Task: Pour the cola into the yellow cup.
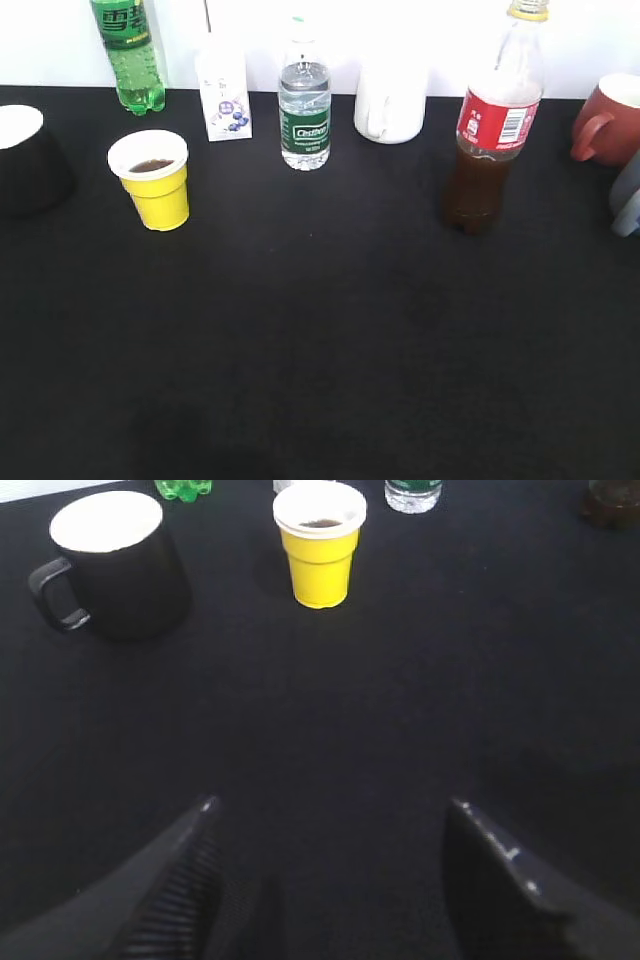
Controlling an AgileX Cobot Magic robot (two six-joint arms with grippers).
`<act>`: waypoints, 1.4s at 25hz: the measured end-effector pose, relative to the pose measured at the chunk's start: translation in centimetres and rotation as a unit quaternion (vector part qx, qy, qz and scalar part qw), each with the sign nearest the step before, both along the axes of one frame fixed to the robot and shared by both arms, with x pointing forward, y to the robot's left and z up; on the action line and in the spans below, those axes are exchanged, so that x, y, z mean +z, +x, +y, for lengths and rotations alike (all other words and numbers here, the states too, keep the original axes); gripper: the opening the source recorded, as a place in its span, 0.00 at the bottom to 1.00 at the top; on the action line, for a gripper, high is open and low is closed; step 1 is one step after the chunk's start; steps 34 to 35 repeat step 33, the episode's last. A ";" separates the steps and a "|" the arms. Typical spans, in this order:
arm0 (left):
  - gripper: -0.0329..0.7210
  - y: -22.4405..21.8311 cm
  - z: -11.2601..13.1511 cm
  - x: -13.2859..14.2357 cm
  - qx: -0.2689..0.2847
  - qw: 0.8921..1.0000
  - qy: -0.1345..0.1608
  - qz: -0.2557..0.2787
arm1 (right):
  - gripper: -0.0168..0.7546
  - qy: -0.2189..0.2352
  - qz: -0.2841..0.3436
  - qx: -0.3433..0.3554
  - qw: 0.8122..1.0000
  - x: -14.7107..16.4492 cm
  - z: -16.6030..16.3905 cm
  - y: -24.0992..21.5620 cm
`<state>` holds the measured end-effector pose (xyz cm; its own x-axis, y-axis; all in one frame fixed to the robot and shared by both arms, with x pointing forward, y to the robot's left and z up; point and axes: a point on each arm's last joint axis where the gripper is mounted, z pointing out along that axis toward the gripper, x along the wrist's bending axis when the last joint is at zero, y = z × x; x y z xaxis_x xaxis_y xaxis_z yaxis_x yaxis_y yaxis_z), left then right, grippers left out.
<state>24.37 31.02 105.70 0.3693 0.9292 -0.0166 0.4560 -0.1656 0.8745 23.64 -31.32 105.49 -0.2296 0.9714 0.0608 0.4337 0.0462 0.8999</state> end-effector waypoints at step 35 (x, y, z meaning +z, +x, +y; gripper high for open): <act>0.65 -1.3 0.1 0.0 0.242 0.970 -0.007 -0.028 | 0.77 0.008 -0.002 -0.191 0.982 0.0 0.3 -0.5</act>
